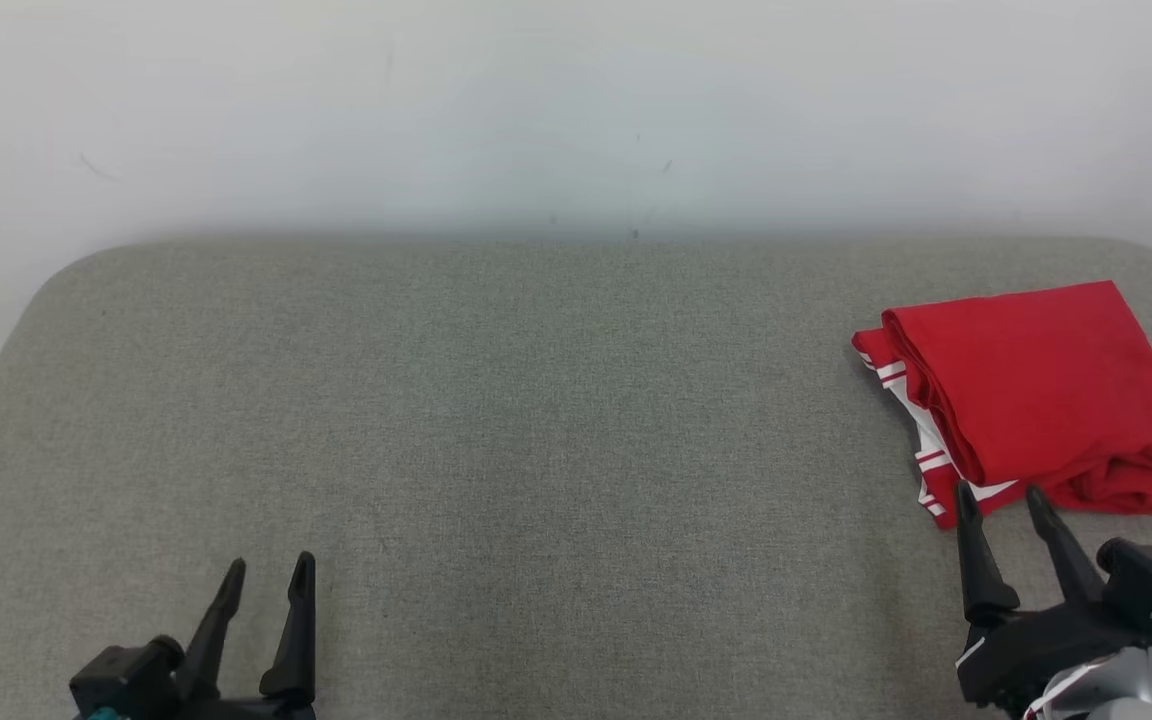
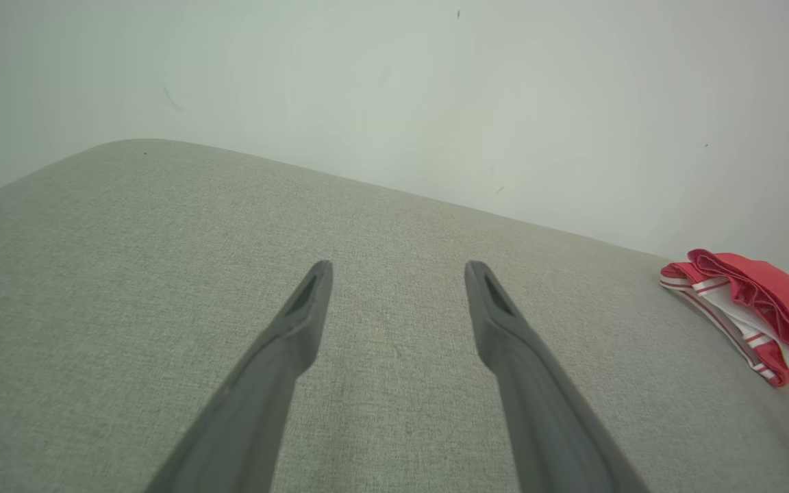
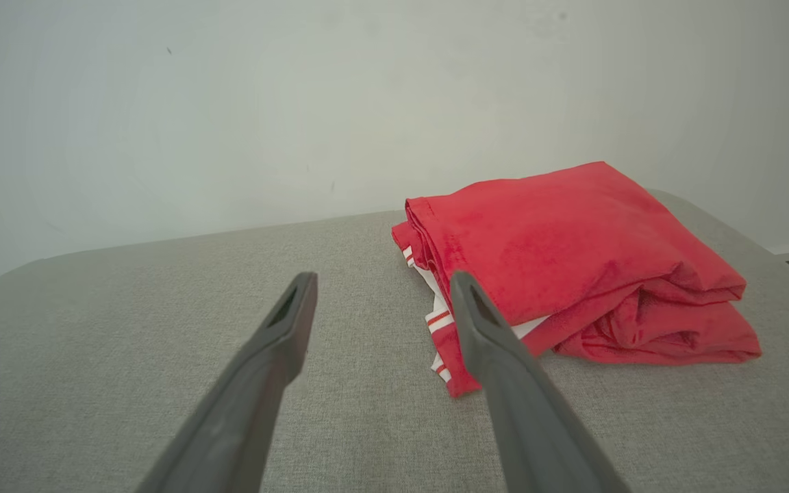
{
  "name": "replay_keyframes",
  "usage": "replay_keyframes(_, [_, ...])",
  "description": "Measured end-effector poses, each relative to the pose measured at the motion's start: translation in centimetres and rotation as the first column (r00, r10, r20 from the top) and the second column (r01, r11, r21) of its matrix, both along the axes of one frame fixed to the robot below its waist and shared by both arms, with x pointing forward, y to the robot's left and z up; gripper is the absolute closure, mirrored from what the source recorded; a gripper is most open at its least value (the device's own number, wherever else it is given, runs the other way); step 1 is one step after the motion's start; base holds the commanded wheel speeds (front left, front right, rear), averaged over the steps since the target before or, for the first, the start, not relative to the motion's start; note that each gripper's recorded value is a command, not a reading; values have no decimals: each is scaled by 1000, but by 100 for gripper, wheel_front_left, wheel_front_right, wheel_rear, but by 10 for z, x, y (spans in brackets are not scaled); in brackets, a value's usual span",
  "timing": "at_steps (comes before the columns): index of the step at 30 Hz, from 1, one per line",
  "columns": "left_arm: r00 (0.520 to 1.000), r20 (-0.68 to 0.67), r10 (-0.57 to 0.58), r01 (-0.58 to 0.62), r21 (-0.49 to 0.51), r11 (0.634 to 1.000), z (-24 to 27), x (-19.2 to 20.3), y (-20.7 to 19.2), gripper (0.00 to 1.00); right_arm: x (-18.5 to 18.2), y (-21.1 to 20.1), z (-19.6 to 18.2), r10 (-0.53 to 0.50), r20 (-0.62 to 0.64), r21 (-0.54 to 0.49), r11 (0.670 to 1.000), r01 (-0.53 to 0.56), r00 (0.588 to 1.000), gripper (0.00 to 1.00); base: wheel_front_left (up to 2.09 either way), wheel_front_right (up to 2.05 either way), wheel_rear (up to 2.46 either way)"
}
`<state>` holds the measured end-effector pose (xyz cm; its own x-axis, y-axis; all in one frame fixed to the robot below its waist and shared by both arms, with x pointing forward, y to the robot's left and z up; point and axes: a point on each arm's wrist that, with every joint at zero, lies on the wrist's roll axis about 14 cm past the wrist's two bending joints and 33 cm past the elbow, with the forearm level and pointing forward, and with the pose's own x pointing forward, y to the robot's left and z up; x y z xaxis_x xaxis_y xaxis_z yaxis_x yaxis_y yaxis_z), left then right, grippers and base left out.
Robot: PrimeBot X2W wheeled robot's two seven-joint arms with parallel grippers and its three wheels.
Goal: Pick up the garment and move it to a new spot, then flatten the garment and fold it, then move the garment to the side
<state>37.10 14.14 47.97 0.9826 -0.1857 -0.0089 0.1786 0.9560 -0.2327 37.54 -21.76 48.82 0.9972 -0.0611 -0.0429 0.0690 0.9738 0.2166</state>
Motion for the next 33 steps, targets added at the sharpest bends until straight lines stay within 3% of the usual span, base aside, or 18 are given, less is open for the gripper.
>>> replay_keyframes(6, [997, -82, 7, -9, -29, 1000, -23, -10, -3, 100, -14, 3, -30, -4, -94, 40, 999, 8, 996, 100, 0, 0, 0])
replay_keyframes(15, [990, -132, 54, -74, -151, 986, -24, -6, 8, 100, -11, 1, -28, -24, -87, 181, 983, 40, 996, 100, 0, 0, 0])
replay_keyframes(33, [976, -193, 98, -169, -395, 903, -17, 8, 23, 100, -2, 3, -19, -48, -53, 445, 893, 67, 997, 100, 0, 0, 0])
